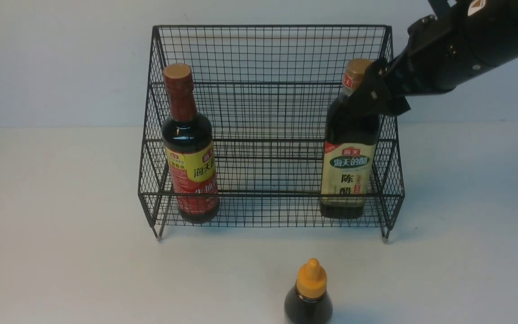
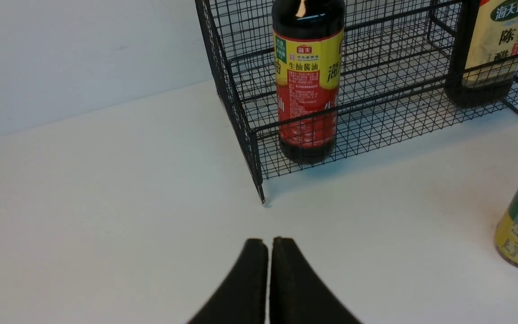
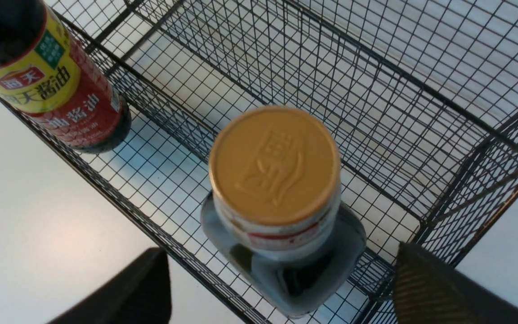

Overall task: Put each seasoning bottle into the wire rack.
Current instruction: Use the right arm to put the condiment bottle back on the shelf, then use the right arm to grab the condiment bottle closest to it

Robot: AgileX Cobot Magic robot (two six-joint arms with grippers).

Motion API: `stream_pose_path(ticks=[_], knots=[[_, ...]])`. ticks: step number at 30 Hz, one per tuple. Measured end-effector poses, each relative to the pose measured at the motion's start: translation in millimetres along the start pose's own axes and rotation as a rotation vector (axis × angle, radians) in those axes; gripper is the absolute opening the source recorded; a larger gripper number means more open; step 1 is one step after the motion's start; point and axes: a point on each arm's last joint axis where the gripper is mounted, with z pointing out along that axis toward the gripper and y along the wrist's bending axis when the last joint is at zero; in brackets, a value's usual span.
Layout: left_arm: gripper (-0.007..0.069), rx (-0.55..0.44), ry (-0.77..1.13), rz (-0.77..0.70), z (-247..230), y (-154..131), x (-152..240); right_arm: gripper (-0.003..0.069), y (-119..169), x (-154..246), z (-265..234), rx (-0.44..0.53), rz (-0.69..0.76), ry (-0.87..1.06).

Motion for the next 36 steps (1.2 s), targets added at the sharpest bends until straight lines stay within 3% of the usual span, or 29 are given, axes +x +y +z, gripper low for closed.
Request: stream_pose_path(ticks=[10,18,23,27,31,36], knots=[[-0.0005,0.000,0.000,0.000,0,0,0,0.0658,11,-19,-52,-0.024,0.017,-0.012],[-0.0005,-0.001,0.001,0.001,0,0,0,0.0613,22,-20,-123,0.066,0.125,-0.129],[-0.0005,-0.002,0.001,0.001,0,0,0,0.0484,51,14,-192,0.034,0.160,-0.256],[-0.0005,-0.002,0.001,0.001,0,0,0,0.0312,75,69,-204,-0.053,0.178,-0.240],[-0.0005,0.008,-0.001,-0.015,0,-1,0,0.0076,89,133,-163,-0.180,0.144,-0.102],[-0.0005,0.032,-0.008,-0.039,0,-3,-1,-0.0005,97,191,-106,-0.292,0.141,-0.035]])
